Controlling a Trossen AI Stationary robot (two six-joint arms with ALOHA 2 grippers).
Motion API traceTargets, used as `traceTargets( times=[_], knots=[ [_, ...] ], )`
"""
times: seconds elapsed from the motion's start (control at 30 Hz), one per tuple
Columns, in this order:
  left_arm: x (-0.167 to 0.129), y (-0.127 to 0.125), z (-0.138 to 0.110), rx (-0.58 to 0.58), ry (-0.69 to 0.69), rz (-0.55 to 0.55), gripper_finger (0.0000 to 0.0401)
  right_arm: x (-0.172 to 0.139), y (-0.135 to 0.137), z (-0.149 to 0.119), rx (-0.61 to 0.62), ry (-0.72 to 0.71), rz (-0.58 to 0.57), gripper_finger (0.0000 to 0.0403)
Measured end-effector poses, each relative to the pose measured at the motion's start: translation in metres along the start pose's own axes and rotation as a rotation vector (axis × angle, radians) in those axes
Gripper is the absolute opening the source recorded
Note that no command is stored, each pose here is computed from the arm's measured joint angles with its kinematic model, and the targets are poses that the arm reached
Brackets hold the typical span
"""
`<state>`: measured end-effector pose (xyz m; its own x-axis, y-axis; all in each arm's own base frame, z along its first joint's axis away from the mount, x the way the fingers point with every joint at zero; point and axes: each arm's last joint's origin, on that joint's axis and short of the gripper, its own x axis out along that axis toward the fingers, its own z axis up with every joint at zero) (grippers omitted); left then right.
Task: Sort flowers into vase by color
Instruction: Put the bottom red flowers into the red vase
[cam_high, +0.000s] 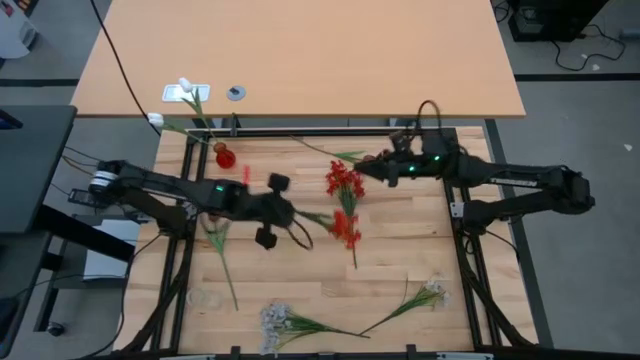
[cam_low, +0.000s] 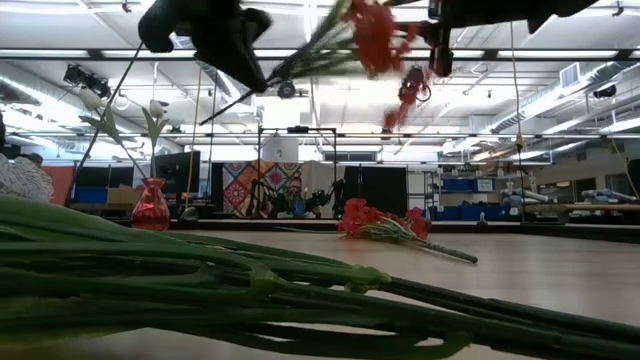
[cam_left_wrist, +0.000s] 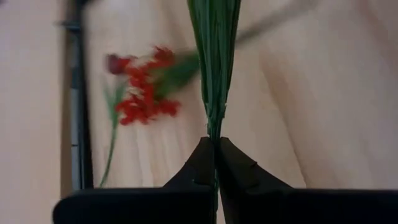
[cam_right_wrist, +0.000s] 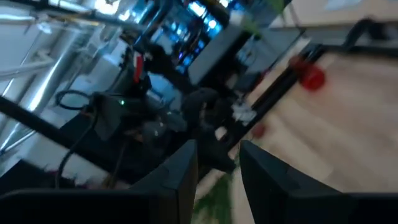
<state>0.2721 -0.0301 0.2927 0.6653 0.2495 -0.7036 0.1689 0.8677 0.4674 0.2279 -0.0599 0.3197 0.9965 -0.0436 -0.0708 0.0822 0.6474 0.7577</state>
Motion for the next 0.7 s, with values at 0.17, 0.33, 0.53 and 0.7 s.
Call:
traceTargets(
  times=[0.17, 0.33, 0.53, 0.7],
  knots=[
    [-0.019, 0.011, -0.034, -0.348, -0.281, 0.118, 0.0004, -0.009, -0.006, 0.01, -0.021, -0.03, -0.032, 0.0128],
    [-0.013, 0.01, -0.072, -0.732, -0.441, 0.229, 0.0005, -0.001, -0.017, 0.009, -0.06, -0.007, -0.068, 0.0128],
    [-0.001, 0.011, -0.111, -1.041, -0.523, 0.371, 0.001, 0.01, -0.025, 0.005, -0.038, 0.013, -0.096, 0.0128],
    [-0.002, 0.03, -0.139, -1.126, -0.613, 0.528, 0.0009, 0.013, -0.028, 0.005, -0.008, -0.02, -0.132, 0.0128]
  ],
)
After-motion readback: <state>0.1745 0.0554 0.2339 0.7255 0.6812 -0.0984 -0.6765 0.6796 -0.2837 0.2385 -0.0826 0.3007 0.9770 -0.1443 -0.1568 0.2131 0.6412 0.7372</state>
